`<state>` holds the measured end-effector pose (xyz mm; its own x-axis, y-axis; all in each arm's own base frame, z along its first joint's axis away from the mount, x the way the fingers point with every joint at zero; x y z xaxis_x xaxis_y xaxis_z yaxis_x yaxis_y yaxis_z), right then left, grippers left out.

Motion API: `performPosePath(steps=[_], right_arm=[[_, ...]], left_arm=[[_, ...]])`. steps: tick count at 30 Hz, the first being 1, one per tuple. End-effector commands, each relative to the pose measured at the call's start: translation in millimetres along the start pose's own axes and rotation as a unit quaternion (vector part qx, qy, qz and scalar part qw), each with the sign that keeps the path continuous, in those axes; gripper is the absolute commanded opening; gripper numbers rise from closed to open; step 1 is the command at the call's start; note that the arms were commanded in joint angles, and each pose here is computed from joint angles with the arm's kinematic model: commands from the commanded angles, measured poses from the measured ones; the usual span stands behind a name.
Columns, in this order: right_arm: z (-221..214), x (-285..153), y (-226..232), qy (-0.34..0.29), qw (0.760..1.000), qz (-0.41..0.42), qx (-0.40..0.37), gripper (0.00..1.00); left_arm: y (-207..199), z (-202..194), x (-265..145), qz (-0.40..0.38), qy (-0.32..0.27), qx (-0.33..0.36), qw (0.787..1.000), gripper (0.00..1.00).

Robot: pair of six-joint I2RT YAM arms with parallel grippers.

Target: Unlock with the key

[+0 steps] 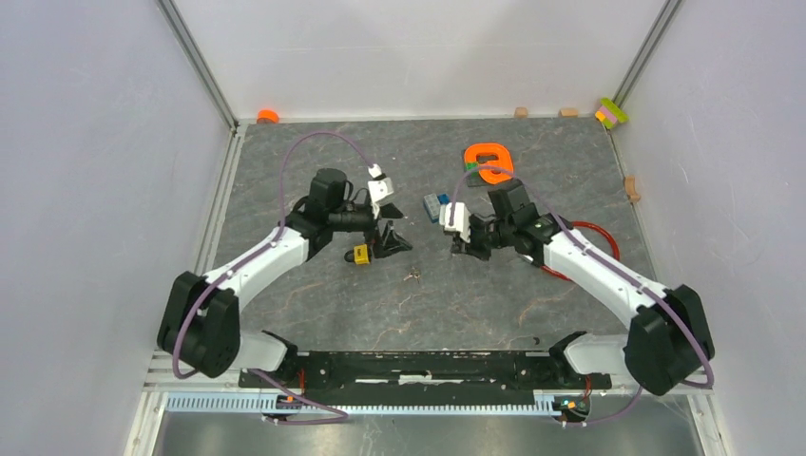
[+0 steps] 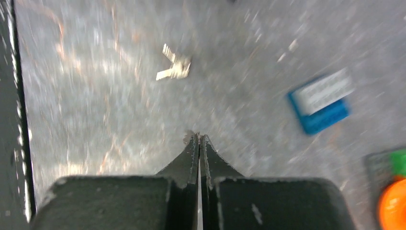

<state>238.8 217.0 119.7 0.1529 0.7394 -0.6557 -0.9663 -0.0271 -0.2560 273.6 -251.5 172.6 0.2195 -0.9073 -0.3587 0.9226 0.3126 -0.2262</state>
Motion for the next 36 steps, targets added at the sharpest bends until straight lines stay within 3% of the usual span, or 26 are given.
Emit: performPosePath(steps=[1, 5, 10, 14, 17, 19, 23, 25, 27, 33, 36], right_arm=[[92.5, -27.1, -39.3, -0.153, 0.987, -0.050, -0.022, 0.00], [112.7, -29.2, -42.7, -0.185, 0.982, -0.028, -0.014, 0.00], [128.1, -34.3, -41.5, -0.218, 0.976, -0.015, -0.010, 0.00], [130.8, -36.9, -41.1, -0.223, 0.975, -0.016, -0.007, 0.00], [127.2, -37.9, -40.7, -0.219, 0.976, -0.017, -0.008, 0.00], [126.5, -38.6, -38.4, -0.217, 0.976, -0.011, -0.011, 0.00], [123.1, -39.5, -35.1, -0.211, 0.977, -0.004, -0.013, 0.00], [123.5, -41.8, -34.0, -0.211, 0.977, -0.003, -0.016, 0.00], [124.2, -43.4, -32.5, -0.212, 0.977, 0.000, -0.019, 0.00], [119.1, -41.7, -30.3, -0.206, 0.978, 0.004, -0.017, 0.00], [119.3, -42.4, -29.6, -0.208, 0.978, 0.004, -0.015, 0.00]], left_arm=[[-46.3, 29.3, 27.5, -0.138, -0.063, -0.002, 0.988, 0.96], [-60.8, 45.4, 45.6, -0.157, -0.085, 0.065, 0.982, 0.94], [-60.4, 54.4, 55.8, -0.163, -0.103, 0.084, 0.978, 0.83], [-67.3, 49.2, 54.5, -0.185, -0.110, 0.087, 0.973, 0.59], [-71.7, 40.5, 51.1, -0.193, -0.107, 0.088, 0.971, 0.48], [-72.1, 37.5, 47.6, -0.191, -0.108, 0.094, 0.971, 0.50], [-71.5, 35.4, 41.6, -0.195, -0.107, 0.098, 0.970, 0.71], [-70.7, 32.8, 38.1, -0.197, -0.104, 0.102, 0.970, 0.71], [-70.0, 29.8, 36.7, -0.197, -0.099, 0.109, 0.969, 0.67], [-69.4, 31.5, 37.2, -0.199, -0.097, 0.112, 0.969, 0.39], [-67.2, 31.6, 38.9, -0.194, -0.097, 0.116, 0.969, 0.36]])
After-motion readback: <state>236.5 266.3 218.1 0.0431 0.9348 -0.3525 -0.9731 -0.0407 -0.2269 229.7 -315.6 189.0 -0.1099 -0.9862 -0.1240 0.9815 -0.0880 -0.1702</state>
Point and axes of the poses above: each gripper's point midway between its finger pads, its own x axis out along the fingers, its own y axis along the line the jaws close on, z = x × y, the point moved 1 cm from there along -x, back along the fingers, and after that the axes turned 10 degrees about -x, right-handed, at the moved point
